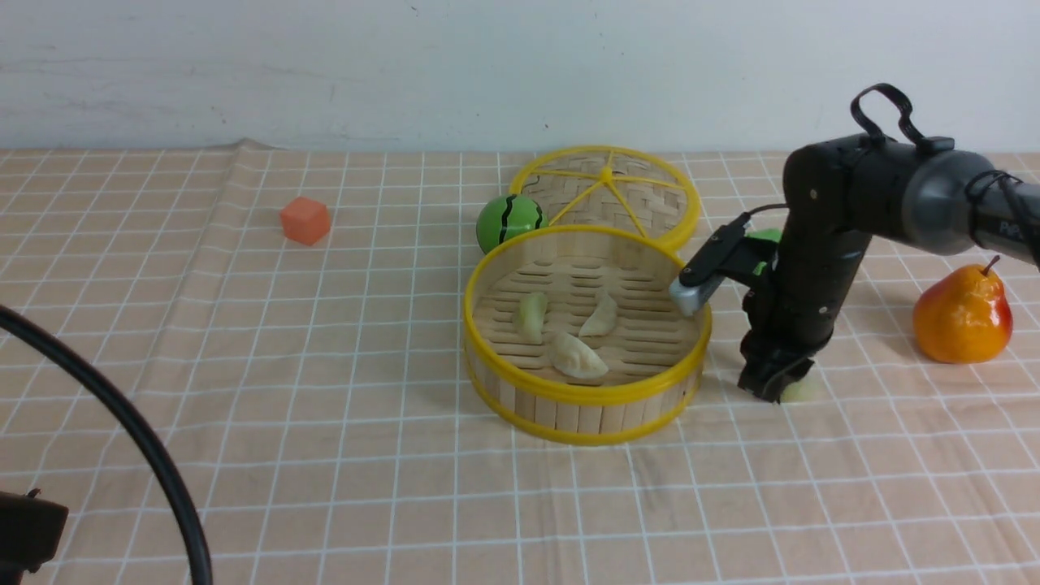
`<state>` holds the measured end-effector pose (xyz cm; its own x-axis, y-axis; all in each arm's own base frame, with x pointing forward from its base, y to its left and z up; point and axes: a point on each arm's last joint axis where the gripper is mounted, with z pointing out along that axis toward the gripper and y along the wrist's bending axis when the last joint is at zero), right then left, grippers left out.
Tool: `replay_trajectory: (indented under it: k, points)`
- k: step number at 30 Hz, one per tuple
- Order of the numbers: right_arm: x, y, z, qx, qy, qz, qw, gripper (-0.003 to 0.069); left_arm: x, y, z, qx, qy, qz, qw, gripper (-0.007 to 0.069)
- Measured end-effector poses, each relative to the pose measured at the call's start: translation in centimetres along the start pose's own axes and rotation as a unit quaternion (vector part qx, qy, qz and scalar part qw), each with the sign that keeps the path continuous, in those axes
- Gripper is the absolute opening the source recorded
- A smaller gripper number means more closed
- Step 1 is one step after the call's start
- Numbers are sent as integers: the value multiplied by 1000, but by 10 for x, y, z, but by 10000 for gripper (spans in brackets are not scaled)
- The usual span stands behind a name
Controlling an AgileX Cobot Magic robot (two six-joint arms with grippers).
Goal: Put the dumplings into the steamer on the table with the brown tablecloth.
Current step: 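Place the dumpling in the bamboo steamer basket with the right gripper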
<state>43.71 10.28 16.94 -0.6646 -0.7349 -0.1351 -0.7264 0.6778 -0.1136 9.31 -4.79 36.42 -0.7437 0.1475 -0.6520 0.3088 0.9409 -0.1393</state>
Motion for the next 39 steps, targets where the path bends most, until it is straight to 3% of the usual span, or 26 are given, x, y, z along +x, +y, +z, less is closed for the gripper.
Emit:
replay_trajectory:
  k: [7,13,16,20,29,32,35,39]
  points:
    - [-3,-2,-18,9,29,26,999,200,0,0,0,0,0,0,1000,21]
    - [-61,30,-113,10,-124,60,990,200,0,0,0,0,0,1,1000,21]
    - [-79,46,-131,-1,-174,59,983,200,0,0,0,0,-1,2,1000,26]
    - [-94,58,-114,-12,-174,73,982,200,0,0,0,-1,3,2,1000,29]
    - [-96,54,-47,-6,-89,119,989,202,4,1,0,-5,24,2,1000,38]
    - [-97,54,-43,-6,-88,120,989,246,4,1,0,-5,24,2,1000,39]
    - [-97,54,-42,-6,-87,120,989,346,5,1,0,-5,25,2,1000,40]
    - [-92,55,-53,-10,-75,120,990,423,11,2,-6,-3,15,2,1000,46]
